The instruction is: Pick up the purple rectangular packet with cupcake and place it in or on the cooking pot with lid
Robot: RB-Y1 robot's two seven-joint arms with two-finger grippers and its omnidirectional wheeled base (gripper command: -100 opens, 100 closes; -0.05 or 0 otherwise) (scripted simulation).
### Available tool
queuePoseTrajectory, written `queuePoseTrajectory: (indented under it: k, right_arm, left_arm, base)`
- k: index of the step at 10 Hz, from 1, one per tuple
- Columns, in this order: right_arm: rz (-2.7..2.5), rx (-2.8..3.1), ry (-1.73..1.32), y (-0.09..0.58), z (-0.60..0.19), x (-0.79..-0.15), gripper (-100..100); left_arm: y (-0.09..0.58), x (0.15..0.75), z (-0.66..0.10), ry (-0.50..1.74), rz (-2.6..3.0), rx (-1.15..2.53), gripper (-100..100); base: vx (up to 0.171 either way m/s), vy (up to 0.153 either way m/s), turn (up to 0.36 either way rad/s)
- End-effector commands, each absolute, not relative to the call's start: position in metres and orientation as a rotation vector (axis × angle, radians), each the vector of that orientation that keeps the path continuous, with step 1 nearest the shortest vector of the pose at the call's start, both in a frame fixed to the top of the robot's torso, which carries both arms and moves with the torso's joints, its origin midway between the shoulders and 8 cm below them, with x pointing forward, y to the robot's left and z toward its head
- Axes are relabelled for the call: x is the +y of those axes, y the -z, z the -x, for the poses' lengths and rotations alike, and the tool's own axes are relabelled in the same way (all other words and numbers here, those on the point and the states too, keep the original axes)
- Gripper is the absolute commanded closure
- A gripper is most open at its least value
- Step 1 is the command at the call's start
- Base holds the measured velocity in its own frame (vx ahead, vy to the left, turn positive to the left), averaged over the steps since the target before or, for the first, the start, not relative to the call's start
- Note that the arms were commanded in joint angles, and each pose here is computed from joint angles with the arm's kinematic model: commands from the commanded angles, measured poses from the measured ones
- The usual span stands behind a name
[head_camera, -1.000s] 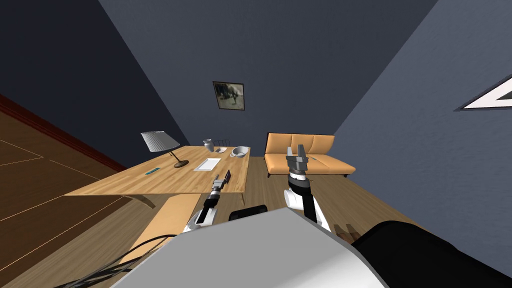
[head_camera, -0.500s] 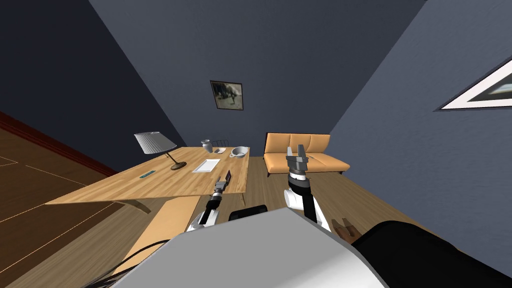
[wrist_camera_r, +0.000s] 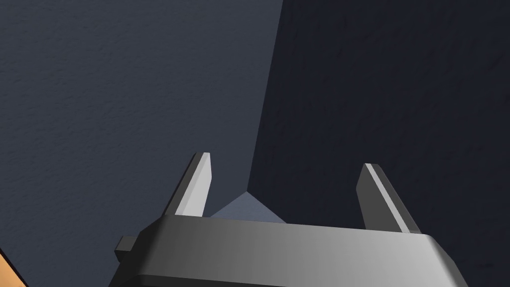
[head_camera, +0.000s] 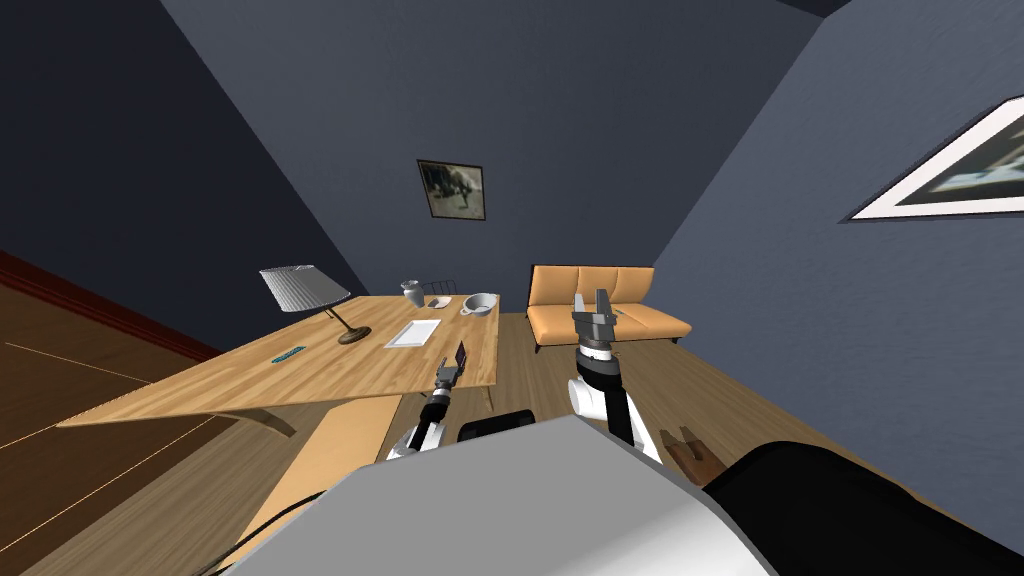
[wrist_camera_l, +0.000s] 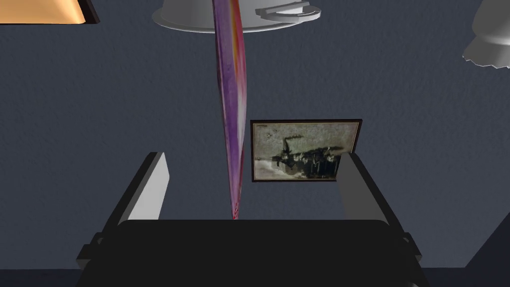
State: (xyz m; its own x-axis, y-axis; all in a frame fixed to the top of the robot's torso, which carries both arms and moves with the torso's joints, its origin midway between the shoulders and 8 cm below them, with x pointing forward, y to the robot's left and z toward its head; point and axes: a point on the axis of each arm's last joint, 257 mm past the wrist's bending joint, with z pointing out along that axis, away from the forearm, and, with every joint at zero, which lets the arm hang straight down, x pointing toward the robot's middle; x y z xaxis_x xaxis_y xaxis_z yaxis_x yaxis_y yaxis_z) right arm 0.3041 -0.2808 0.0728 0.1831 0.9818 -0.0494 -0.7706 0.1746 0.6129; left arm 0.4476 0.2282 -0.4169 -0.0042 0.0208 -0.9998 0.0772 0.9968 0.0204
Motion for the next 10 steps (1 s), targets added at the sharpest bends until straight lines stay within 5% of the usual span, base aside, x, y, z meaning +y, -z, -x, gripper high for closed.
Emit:
queuePoseTrajectory:
  k: [1,3,4,5,6,10]
  right_arm:
    - [-0.516,0.495,-1.316,-0.0728,-0.3041,-0.2808,0]
    - [-0.516,0.495,-1.316,-0.0728,-0.3041,-0.2808,0]
    - [-0.516,0.495,-1.316,-0.0728,-0.3041,-0.2808,0]
    - [-0.516,0.495,-1.316,-0.0728,-0.3041,-0.2808,0]
    - [-0.516,0.495,-1.316,-0.0728,-0.3041,-0.2808,0]
    - [-0.516,0.495,-1.316,-0.0728,-0.3041,-0.2808,0]
  left_arm:
    - [0.4227,0.2114,-0.4436,0.052,-0.074,1.589,-100]
    - [0.4238,0.209,-0.4428,0.056,-0.071,1.59,-100]
    - [0.4241,0.208,-0.4426,0.056,-0.071,1.591,0]
    - [0.4241,0.2082,-0.4426,0.055,-0.071,1.591,-100]
    - [0.4241,0.2082,-0.4426,0.055,-0.071,1.591,100]
    - [0.4238,0.2078,-0.4428,0.057,-0.07,1.59,100]
  base:
    - [0.018,0.082,-0.037]
    - [0.012,0.044,-0.013]
    - [0.001,0.005,0.0]
    - [0.0,0.0,0.0]
    - [0.0,0.0,0.0]
    - [0.0,0.0,0.0]
